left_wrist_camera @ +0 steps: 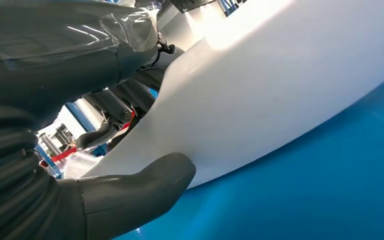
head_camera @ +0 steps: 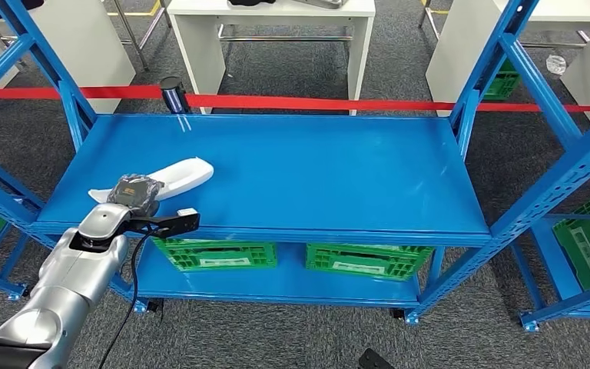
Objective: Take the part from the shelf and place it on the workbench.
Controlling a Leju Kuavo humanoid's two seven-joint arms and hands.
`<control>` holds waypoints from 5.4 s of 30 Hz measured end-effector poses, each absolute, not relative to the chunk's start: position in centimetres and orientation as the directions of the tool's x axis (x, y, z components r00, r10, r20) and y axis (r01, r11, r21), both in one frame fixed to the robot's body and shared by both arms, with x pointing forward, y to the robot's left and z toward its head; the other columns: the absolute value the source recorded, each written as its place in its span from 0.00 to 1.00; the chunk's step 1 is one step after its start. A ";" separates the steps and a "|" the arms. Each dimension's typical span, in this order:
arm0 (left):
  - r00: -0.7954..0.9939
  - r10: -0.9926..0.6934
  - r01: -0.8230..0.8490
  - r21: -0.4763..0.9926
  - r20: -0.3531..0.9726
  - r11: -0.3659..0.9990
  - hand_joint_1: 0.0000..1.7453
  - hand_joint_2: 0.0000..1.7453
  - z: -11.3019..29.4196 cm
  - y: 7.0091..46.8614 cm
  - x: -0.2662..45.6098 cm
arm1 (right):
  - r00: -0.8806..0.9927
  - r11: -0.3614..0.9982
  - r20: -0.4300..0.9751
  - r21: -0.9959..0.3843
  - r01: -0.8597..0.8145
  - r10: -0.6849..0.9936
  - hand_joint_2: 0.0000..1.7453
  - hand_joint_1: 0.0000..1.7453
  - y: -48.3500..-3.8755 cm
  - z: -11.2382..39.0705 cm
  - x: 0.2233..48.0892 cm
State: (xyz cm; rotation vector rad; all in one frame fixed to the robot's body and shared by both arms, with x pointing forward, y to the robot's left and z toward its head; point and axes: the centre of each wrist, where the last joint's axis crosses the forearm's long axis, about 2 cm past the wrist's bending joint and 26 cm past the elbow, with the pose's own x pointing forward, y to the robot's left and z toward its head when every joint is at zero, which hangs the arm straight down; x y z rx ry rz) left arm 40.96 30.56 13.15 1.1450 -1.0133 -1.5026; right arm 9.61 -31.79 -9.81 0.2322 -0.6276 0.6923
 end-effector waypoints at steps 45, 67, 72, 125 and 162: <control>-0.507 0.779 0.860 0.157 0.369 0.485 1.00 1.00 28.4 18.7 26.1 | 0.655 0.812 0.564 -0.047 -0.582 0.502 0.00 0.00 -32.1 -10.3 8.0; -0.372 0.861 0.917 0.283 0.346 0.282 1.00 1.00 30.4 15.0 24.7 | 0.896 0.896 -0.010 -0.026 -0.444 0.443 0.00 0.00 -41.8 -9.8 0.5; -0.368 0.862 0.915 0.301 0.349 0.269 1.00 1.00 30.5 15.1 24.8 | 0.891 0.891 0.036 -0.012 -0.453 0.453 0.00 0.00 -41.6 -9.9 0.8; -0.469 0.810 0.881 0.253 0.351 0.400 1.00 1.00 29.4 16.2 24.9 | 0.866 0.879 0.175 -0.005 -0.476 0.469 0.00 0.00 -42.1 -9.8 -0.2; -0.457 0.803 0.882 0.315 0.382 0.351 1.00 1.00 30.1 14.3 24.5 | 0.836 0.895 0.356 0.000 -0.446 0.417 0.00 0.00 -42.3 -9.7 0.5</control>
